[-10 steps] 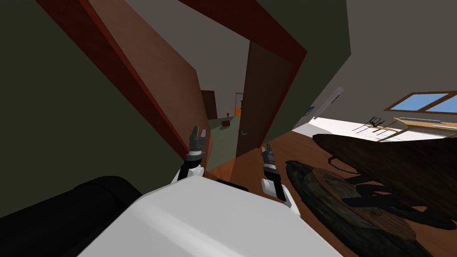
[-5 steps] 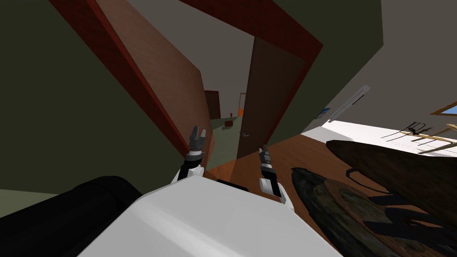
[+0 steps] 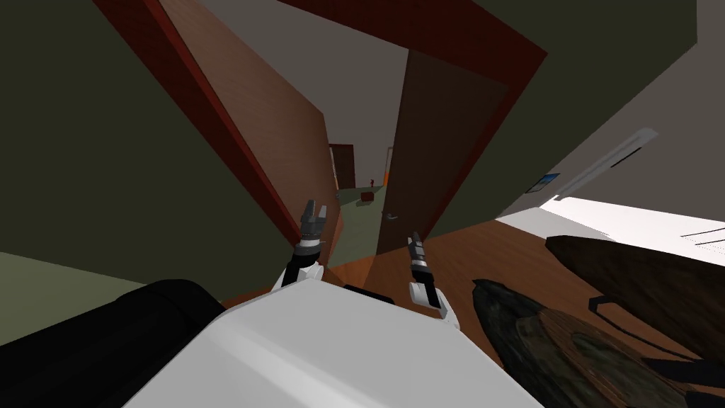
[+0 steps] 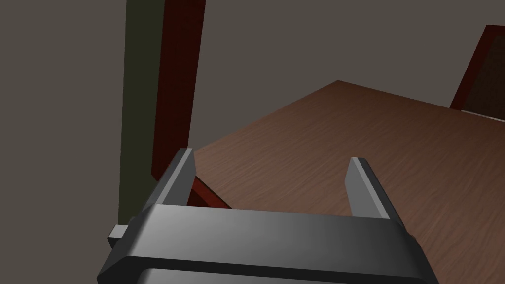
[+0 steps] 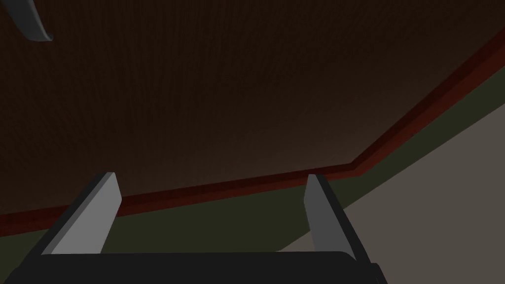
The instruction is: Push the door open
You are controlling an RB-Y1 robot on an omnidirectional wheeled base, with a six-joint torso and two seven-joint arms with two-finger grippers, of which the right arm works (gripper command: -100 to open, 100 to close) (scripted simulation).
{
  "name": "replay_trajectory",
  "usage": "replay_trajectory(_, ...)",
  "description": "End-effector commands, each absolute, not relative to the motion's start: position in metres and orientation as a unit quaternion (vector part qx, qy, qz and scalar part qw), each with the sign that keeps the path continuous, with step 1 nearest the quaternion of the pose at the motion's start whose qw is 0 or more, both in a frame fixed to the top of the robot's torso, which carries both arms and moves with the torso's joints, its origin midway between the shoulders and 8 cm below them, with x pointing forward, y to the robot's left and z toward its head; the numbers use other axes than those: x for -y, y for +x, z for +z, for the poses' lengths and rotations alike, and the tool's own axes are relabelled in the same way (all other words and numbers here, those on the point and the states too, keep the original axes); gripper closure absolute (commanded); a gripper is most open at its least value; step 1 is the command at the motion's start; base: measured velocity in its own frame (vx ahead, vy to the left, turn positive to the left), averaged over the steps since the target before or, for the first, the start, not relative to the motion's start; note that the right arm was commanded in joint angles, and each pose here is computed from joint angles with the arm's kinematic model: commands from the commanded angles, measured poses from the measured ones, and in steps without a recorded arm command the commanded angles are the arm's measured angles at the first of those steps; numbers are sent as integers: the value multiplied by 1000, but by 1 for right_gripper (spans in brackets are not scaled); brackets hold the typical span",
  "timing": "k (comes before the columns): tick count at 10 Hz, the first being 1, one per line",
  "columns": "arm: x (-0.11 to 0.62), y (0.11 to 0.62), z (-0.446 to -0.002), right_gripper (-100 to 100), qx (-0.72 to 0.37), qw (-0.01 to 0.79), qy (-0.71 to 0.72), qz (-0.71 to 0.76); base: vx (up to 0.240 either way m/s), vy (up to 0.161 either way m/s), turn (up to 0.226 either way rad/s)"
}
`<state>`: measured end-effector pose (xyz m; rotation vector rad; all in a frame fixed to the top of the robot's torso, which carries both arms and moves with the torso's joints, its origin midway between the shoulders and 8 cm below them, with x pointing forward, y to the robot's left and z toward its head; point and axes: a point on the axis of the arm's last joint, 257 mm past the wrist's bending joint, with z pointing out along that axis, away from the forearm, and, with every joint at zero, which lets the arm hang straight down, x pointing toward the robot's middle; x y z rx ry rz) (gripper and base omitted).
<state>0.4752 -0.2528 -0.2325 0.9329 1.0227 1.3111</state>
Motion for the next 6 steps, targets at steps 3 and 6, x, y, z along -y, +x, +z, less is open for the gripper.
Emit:
replay_trajectory(3, 248, 481, -256, -100, -450, 565, 410, 557, 51, -87, 142)
replay_trajectory(6, 245, 485, -271, -100, -457, 555, 417, 555, 27, -52, 78)
